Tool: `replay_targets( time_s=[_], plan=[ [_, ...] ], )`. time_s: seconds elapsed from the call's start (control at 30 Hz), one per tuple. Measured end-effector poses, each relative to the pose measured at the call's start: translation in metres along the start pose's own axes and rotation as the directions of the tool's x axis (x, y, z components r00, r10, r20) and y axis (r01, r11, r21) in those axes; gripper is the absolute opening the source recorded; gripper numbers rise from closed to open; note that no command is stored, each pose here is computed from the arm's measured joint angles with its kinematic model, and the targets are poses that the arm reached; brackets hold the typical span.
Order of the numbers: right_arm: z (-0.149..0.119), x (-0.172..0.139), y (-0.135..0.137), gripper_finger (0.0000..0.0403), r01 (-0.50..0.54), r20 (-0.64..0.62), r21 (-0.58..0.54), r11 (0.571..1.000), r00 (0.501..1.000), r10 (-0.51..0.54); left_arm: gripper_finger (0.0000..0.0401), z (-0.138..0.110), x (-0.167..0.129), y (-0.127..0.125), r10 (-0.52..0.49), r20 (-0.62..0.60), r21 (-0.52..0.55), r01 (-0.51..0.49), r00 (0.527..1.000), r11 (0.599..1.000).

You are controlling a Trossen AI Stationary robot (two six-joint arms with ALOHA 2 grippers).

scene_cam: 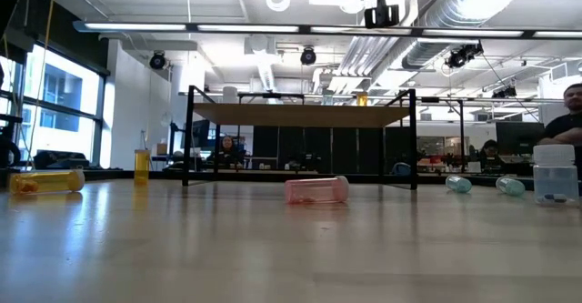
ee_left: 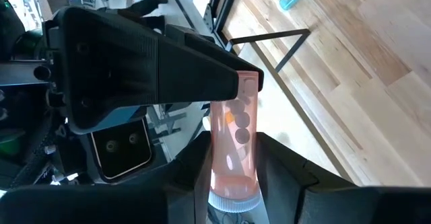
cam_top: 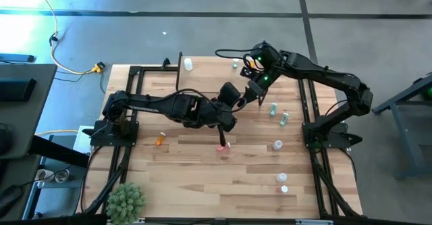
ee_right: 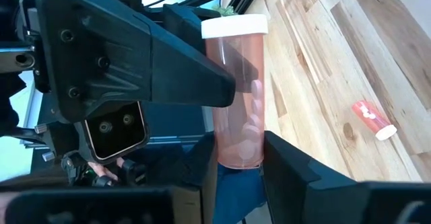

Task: Pick and place medicine bottles onto shelf by color
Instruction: Put the top pink pill bottle on the shelf

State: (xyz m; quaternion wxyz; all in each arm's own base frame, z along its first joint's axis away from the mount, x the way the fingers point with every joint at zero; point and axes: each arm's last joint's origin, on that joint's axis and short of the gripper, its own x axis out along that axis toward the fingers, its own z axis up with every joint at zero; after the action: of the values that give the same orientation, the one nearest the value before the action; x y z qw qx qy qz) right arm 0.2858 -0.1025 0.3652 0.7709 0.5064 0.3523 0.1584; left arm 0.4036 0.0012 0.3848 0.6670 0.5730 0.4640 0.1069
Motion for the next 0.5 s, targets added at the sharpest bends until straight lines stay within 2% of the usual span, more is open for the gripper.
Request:
replay_targets(
  time_s=[0.27, 0.5],
  plan=[
    [-0.0001, -0.0001, 0.0002, 0.0085, -0.004, -0.002, 0.001, 1.0, 1.0, 0.004, 0.011, 0.0006, 0.0001, 0.0011, 0.009, 0.005, -0.011, -0.009, 1.0, 1.0],
    [0.0003, -0.0001, 0.0005, 0.0084, -0.005, 0.001, -0.001, 1.0, 1.0, 0.005, 0.0156, 0.0008, 0.0, 0.0019, 0.019, -0.001, -0.084, -0.019, 1.0, 0.996]
  ],
)
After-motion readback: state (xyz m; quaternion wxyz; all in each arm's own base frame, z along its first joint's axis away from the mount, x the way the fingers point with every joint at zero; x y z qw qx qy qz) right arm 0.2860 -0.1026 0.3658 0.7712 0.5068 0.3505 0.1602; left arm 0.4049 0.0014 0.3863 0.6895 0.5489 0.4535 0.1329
